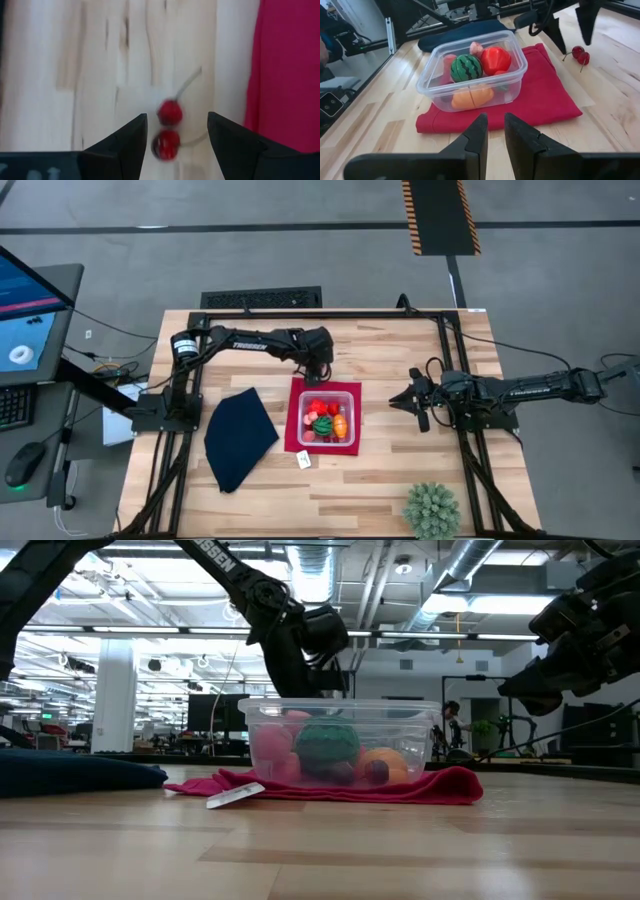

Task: Pick and placing Produce into tupperware
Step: Put the cherry in the transparent bin

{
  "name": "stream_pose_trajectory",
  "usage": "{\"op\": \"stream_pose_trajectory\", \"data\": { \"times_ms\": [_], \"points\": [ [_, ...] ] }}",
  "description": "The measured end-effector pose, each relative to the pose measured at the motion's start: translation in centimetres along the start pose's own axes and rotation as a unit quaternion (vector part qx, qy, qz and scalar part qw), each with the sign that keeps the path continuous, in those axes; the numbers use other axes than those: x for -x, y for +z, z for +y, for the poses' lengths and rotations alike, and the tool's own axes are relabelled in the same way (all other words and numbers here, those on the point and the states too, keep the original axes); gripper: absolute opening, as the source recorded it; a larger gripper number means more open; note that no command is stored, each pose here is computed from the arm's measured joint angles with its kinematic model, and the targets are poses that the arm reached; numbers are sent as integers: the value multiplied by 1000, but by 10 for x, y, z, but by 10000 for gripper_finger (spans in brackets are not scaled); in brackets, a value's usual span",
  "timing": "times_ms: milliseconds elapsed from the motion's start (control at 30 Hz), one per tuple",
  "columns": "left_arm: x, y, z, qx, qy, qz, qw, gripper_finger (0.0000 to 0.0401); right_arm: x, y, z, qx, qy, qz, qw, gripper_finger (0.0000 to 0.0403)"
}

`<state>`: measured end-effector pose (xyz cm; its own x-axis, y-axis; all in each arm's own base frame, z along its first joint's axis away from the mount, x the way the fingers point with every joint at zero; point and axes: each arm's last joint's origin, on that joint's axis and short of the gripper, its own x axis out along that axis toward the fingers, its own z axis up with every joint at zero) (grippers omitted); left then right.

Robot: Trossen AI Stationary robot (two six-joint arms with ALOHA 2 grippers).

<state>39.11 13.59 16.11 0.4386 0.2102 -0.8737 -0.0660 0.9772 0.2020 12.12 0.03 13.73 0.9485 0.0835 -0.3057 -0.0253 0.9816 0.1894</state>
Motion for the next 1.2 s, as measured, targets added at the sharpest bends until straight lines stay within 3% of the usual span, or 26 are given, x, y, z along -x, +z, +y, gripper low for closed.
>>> {"op": "stream_pose_trajectory", "data": {
  "times_ms": [133, 267, 400, 567, 733, 1200],
  "points": [
    [5, -2, 0, 0, -11, 36, 999, 199, 0, 0, 0, 0, 0, 0, 1000, 88],
    [15, 8, 5, -62, 4, 43, 997, 199, 0, 0, 0, 0, 0, 0, 1000, 88],
    [20, 11, 7, -99, -50, 30, 993, 199, 0, 0, 0, 0, 0, 0, 1000, 88],
    [5, 3, 11, -101, -84, 49, 990, 199, 0, 0, 0, 0, 0, 0, 1000, 88],
    [-7, 11, 17, -88, -95, 35, 991, 199, 0, -1, 0, 0, -1, 4, 1000, 88],
    [-6, 19, 15, -89, -99, 30, 991, 199, 0, -3, -1, -1, -3, 15, 1000, 88]
  ]
}}
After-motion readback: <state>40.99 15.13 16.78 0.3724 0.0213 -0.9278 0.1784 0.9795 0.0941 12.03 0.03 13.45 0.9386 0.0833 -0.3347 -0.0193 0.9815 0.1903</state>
